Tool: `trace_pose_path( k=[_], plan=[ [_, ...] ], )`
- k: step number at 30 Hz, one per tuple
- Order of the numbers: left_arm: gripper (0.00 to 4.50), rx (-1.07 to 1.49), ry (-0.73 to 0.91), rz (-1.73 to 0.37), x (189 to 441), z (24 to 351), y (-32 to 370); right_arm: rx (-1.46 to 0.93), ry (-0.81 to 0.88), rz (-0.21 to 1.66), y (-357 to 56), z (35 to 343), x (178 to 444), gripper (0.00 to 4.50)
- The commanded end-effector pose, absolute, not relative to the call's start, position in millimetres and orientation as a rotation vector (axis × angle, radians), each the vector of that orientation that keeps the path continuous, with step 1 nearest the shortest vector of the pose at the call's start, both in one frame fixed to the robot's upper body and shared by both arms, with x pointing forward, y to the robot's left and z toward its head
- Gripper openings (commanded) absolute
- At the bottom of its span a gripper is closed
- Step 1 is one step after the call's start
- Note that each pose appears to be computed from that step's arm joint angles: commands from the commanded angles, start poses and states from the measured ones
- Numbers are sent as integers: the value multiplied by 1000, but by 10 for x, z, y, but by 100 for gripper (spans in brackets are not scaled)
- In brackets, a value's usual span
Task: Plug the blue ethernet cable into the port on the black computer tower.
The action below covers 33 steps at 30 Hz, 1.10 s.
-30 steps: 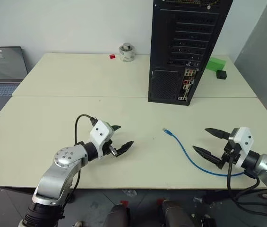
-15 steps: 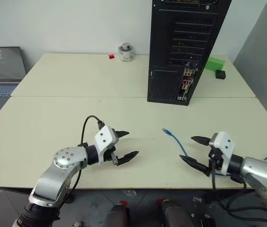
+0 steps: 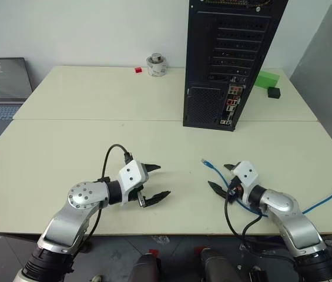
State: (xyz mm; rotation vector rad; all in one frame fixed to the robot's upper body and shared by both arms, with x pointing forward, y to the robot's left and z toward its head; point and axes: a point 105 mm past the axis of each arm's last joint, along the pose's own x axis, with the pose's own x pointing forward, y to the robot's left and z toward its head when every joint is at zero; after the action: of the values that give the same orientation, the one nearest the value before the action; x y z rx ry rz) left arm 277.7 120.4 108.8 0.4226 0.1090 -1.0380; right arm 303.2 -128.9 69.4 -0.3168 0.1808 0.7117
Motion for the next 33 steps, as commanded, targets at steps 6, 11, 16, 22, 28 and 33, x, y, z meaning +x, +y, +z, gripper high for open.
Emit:
trace_pose_path(
  k=[6, 11, 16, 22, 28, 33],
  plan=[
    [450, 430, 44, -938, 2996, 1220, 1225, -360, 187, 686, -1275, 754, 3114, 204],
    [450, 441, 47, -945, 3050, 1212, 1222, -379, 186, 682, -1263, 805, 3150, 86],
    [450, 447, 47, -958, 3121, 1203, 1193, -411, 154, 727, -1189, 934, 3172, 2],
    [450, 464, 74, -1056, 3108, 1156, 1140, -468, 84, 924, -925, 1188, 3039, 2],
    [450, 485, 74, -1136, 3123, 1181, 1084, -481, 82, 1107, -749, 1312, 2883, 2],
    [450, 493, 87, -1220, 3092, 1164, 1019, -535, 95, 1221, -671, 1320, 2795, 2]
  ],
)
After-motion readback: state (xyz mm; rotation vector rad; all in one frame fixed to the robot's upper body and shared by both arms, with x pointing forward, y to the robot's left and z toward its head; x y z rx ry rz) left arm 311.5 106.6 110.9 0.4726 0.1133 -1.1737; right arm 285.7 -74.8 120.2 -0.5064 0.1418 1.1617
